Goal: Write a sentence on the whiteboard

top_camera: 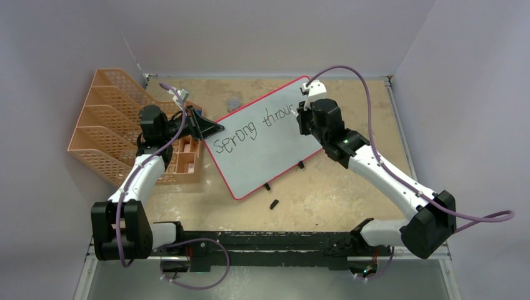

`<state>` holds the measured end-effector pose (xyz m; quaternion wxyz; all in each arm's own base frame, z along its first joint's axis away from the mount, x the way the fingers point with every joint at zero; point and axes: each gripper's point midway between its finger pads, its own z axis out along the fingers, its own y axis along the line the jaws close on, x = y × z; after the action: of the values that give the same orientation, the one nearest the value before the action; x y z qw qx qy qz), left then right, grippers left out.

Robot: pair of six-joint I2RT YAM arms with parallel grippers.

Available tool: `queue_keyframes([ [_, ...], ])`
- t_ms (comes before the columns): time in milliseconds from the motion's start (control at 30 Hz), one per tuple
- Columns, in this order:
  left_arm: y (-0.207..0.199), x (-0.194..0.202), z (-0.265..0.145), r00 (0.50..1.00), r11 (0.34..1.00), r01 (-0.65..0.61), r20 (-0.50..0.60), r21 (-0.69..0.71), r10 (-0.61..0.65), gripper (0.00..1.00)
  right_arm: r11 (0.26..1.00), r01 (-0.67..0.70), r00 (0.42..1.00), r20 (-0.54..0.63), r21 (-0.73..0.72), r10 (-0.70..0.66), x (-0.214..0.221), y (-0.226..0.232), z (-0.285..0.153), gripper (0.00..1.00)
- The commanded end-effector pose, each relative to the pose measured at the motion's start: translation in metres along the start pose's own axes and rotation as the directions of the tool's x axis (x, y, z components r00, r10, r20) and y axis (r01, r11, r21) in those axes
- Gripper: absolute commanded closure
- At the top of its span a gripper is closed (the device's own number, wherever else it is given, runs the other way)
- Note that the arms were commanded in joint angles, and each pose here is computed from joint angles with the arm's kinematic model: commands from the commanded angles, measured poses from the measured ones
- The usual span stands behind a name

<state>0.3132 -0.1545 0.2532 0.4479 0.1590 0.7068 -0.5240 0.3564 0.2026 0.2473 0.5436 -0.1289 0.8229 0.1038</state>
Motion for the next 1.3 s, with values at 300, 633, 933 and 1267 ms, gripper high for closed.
queue_keyframes([
  [300, -0.013, 0.008, 0.004, 0.998, 0.997, -0.025, -0.05, 0.073, 0.029, 1.0, 0.997, -0.004, 0.999, 0.038, 0.074, 0.001, -0.01, -0.014, -0.002, 1.0],
  [633, -0.013, 0.008, 0.004, 0.998, 0.997, -0.024, -0.05, 0.072, 0.028, 1.0, 0.998, -0.019, 0.994, 0.11, 0.056, 0.013, -0.033, -0.01, -0.005, 1.0],
  [933, -0.013, 0.008, 0.004, 0.998, 0.997, -0.026, -0.05, 0.072, 0.029, 1.0, 0.998, -0.029, 0.99, 0.143, 0.056, 0.021, -0.044, -0.01, -0.006, 1.0],
  [1267, -0.013, 0.008, 0.004, 0.998, 0.997, -0.026, -0.05, 0.073, 0.029, 1.0, 0.999, -0.02, 0.993, 0.119, 0.048, 0.015, -0.037, -0.008, -0.004, 1.0],
])
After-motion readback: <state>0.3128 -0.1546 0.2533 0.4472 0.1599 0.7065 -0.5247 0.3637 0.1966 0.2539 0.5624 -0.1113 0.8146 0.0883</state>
